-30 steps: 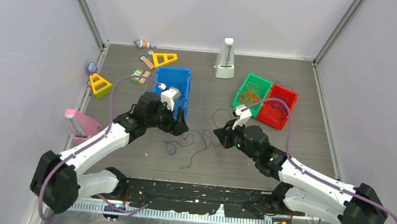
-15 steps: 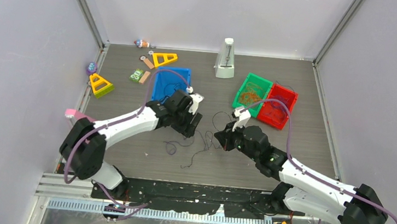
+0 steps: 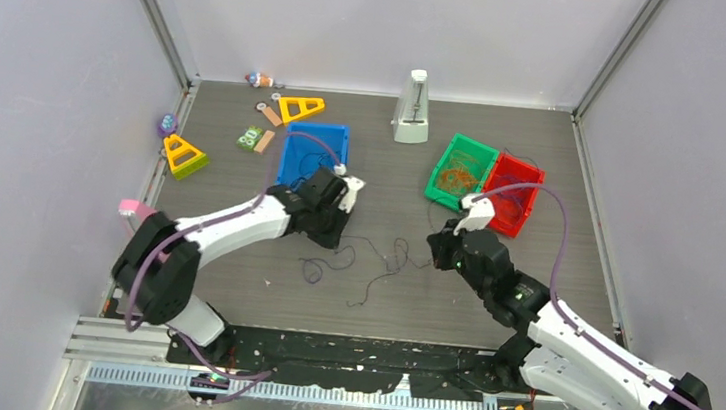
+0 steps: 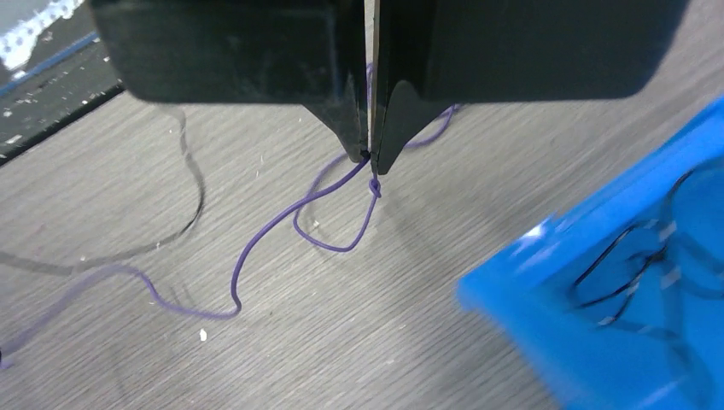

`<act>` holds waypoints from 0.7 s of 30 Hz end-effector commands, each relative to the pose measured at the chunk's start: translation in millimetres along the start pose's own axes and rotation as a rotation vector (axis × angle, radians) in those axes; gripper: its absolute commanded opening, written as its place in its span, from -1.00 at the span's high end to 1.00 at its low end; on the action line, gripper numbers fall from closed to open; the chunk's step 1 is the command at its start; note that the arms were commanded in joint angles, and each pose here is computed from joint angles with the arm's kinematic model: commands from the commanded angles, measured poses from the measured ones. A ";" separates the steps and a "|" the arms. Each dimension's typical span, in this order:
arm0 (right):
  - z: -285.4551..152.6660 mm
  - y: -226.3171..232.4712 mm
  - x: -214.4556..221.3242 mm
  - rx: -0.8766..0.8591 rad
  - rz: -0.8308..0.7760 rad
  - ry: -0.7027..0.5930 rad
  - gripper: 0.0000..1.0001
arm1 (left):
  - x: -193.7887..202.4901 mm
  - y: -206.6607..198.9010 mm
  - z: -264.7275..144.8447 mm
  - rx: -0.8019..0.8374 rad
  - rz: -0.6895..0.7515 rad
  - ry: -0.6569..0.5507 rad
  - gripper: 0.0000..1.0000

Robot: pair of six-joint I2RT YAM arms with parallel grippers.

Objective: Untangle the cables
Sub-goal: Untie the cable.

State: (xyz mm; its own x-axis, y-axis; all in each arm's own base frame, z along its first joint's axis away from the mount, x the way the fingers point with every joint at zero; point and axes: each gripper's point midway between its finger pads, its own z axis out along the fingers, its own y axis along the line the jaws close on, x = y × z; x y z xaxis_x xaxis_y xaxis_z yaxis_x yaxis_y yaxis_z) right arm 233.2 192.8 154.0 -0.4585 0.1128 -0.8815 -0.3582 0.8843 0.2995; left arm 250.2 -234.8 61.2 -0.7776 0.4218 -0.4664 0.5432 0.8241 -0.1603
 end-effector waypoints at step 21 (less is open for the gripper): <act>-12.9 -18.7 -46.4 -0.089 0.167 -0.041 0.89 | -85.6 38.3 -249.5 -0.005 -0.250 -0.901 1.00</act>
State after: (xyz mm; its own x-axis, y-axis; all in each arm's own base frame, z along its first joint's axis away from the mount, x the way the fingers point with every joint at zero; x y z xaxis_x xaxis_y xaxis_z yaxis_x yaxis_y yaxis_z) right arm 254.3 98.9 151.8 -0.4930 0.3314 -0.8044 0.0141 0.9275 0.3735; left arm 263.0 -120.4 264.8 -0.3633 -0.2303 -0.9027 0.2351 0.9149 -0.3281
